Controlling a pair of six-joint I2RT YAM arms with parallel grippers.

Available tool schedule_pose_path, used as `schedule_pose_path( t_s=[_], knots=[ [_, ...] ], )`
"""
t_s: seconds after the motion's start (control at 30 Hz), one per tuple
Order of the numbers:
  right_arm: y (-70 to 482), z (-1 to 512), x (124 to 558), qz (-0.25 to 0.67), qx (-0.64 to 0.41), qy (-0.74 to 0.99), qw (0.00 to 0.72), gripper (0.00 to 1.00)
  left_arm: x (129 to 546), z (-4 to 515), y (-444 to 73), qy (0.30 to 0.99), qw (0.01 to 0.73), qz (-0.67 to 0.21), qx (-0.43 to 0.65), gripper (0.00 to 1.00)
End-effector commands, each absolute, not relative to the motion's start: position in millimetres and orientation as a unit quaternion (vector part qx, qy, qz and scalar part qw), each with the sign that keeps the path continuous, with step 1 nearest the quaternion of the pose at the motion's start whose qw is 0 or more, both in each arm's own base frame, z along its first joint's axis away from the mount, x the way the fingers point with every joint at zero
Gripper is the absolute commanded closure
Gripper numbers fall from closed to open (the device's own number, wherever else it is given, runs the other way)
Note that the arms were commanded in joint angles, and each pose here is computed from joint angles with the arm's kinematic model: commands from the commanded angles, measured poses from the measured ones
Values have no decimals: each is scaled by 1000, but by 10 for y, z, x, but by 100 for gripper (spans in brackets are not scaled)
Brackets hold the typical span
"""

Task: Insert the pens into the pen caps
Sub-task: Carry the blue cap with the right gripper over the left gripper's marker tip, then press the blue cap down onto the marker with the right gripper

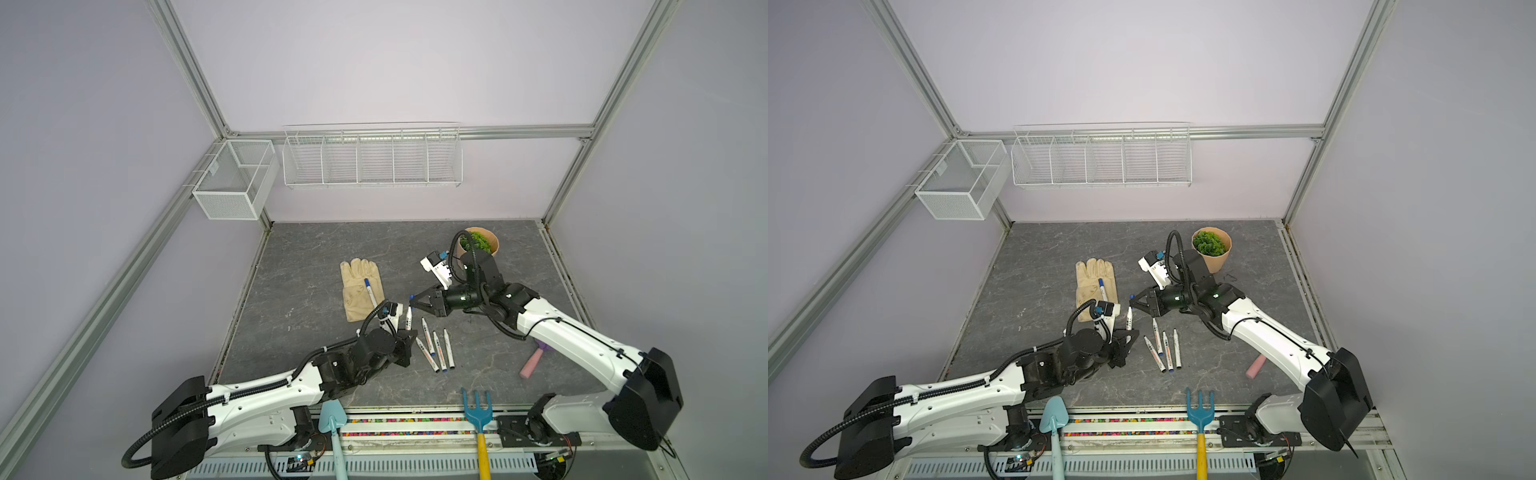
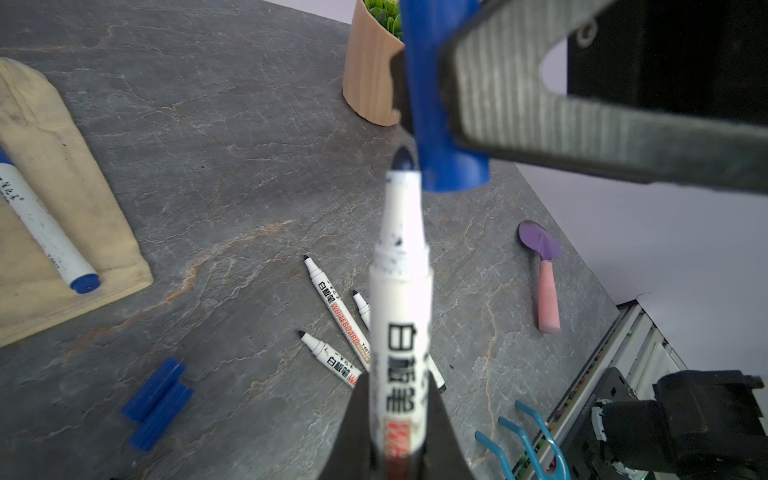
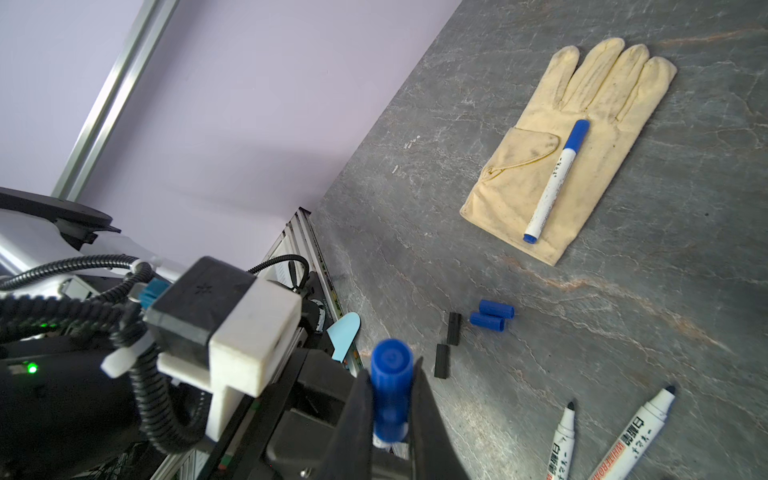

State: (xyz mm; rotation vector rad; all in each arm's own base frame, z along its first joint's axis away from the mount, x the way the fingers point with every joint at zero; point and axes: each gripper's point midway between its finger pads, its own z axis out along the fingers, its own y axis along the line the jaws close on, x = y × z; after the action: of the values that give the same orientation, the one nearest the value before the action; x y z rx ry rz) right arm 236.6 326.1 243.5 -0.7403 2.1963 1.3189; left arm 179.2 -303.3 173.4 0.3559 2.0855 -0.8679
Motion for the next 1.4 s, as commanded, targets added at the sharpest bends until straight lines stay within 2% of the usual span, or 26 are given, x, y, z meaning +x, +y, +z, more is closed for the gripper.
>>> schedule_pose_path(
  t_s=[0.0, 0.6, 0.83, 1.37],
  knots=[
    [3302, 2513, 2362, 501, -270, 787, 238, 90, 1760, 1853, -3078, 816, 423, -365, 149, 100],
    [3277, 2365, 2415, 474, -271, 804, 235, 90, 1764, 1870, -3029, 813, 430, -368, 138, 100],
    [3300, 2443, 2222, 506, -292, 783, 214, 90, 1786, 1877, -3012, 811, 434, -369, 129, 100],
    [3404, 2457, 1868, 552, -336, 751, 138, 88, 1972, 2330, -2884, 760, 500, -408, 76, 100]
  ],
)
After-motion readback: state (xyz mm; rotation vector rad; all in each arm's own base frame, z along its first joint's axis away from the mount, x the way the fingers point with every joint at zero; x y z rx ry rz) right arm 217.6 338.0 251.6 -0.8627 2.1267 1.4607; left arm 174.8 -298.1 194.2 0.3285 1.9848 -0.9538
